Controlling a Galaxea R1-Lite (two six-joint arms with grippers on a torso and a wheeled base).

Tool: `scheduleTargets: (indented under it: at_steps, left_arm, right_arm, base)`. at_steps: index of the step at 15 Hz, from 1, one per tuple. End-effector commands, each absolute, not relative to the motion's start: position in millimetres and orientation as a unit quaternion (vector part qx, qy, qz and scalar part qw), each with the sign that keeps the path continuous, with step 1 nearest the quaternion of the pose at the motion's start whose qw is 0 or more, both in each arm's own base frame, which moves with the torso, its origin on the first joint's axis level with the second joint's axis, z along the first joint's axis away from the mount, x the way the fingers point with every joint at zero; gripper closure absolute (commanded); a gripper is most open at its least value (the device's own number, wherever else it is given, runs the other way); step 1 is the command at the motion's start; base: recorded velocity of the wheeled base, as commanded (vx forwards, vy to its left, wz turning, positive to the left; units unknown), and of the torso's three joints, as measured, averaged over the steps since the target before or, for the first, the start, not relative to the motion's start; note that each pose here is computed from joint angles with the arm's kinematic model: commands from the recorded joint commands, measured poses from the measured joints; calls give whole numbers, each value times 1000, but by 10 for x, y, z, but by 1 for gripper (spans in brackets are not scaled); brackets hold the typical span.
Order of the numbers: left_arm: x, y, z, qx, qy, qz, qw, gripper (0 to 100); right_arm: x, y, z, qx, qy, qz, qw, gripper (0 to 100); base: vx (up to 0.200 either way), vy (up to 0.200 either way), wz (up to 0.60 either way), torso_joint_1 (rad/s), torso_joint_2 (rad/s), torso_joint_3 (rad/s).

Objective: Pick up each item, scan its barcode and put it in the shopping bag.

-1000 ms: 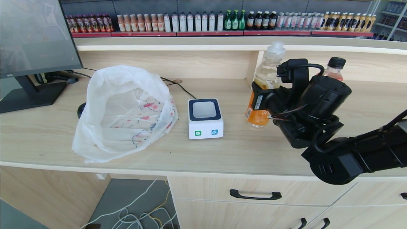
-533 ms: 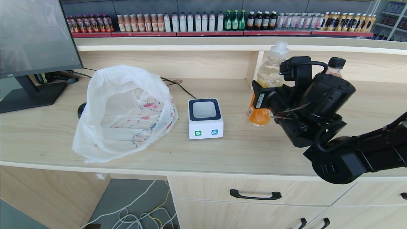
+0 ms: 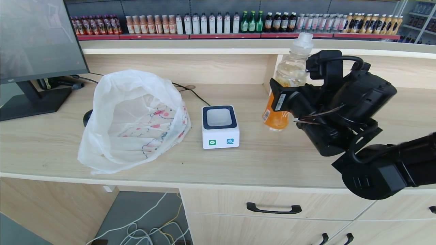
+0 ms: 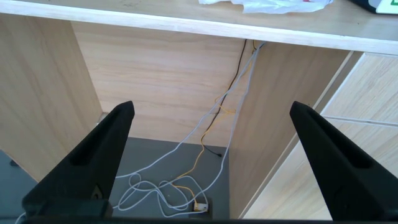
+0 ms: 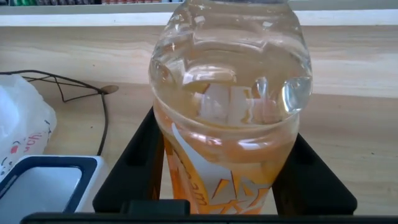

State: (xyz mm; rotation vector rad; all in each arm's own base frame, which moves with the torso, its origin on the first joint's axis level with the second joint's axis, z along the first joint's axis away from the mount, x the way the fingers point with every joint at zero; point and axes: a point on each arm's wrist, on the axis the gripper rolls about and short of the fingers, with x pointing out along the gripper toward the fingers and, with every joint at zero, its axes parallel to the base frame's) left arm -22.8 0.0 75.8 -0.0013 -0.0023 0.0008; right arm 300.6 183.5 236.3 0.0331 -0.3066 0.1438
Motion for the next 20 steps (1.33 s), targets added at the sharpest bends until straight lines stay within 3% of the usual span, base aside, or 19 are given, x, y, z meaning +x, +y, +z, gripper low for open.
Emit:
scheduleTargets:
  at_steps: [1,10,20]
  left_arm:
    - [-228,0,758,-1,-2,1,1000,0]
    - [-228,0,758,-1,-2,1,1000,0]
    - [-228,0,758,-1,-2,1,1000,0]
  right_arm:
    - [2843,1854,2524,30,-171,85,981,100]
    - [2083,1877,2783,62,-192,150,968,100]
    - [1305,1432,2537,94,-158,233,955,100]
  base:
    - [0,0,0,0,0,0]
    - [0,0,0,0,0,0]
    - [0,0,0,0,0,0]
